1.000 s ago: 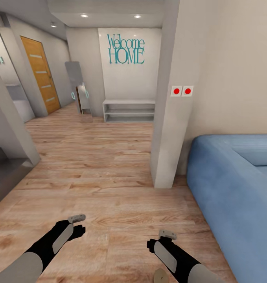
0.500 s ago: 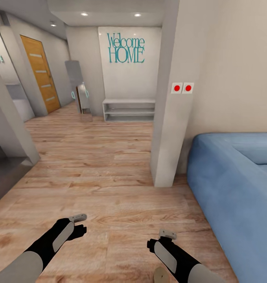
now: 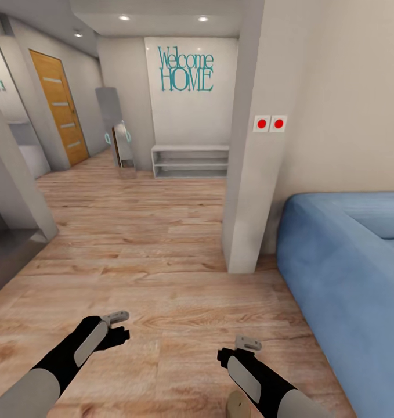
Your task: Place each of the two pumpkins and all three candles from the living room inside a cabinet in the living room (use any cabinet), then make sure every cabinet is closed, and position the cauldron so it is next to a table in the living room.
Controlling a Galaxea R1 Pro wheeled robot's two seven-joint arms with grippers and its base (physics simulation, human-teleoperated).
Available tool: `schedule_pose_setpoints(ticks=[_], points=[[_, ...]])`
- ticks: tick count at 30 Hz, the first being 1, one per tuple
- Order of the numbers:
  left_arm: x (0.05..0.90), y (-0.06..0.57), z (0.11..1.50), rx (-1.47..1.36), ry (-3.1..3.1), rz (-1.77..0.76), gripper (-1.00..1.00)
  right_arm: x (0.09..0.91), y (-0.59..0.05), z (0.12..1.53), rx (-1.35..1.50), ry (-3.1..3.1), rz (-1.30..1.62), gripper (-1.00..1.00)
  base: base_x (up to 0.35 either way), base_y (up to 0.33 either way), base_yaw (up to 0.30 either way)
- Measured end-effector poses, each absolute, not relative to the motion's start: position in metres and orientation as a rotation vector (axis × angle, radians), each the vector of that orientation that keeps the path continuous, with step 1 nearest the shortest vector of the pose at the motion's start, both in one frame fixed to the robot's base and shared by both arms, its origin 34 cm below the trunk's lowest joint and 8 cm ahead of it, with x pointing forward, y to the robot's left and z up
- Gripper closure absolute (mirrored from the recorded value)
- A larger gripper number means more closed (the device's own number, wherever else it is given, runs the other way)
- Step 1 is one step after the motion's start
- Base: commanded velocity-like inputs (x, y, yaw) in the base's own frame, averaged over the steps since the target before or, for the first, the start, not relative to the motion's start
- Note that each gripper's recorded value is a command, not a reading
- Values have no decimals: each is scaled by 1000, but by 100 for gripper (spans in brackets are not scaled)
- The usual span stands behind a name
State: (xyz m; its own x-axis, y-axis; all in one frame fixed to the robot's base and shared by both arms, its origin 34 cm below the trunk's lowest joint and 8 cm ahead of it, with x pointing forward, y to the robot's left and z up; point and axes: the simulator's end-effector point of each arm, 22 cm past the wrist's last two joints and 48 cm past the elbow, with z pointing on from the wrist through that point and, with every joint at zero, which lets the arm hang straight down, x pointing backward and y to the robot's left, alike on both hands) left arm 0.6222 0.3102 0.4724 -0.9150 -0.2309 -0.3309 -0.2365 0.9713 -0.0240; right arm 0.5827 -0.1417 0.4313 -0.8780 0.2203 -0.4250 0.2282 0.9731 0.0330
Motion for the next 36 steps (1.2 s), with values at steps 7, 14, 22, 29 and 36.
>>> schedule_pose_setpoints(ticks=[7, 14, 22, 29, 36], points=[[620, 308, 463, -340, 2793, -7, -100, 582, -142, 418, 329, 2670, -24, -100, 0, 0, 0], [616, 321, 461, -476, 2808, -166, -100, 582, -144, 404, 347, 2658, -21, -100, 0, 0, 0], [613, 332, 491, -463, 2783, -592, -100, 578, -145, 387, 352, 2655, -22, -100, 0, 0, 0], [608, 386, 514, -480, 2705, -717, -100, 578, -146, 373, 358, 2637, -24, -100, 0, 0, 0], [606, 402, 520, -459, 2658, -782, -100, 575, -144, 358, 358, 2636, -21, -100, 0, 0, 0]])
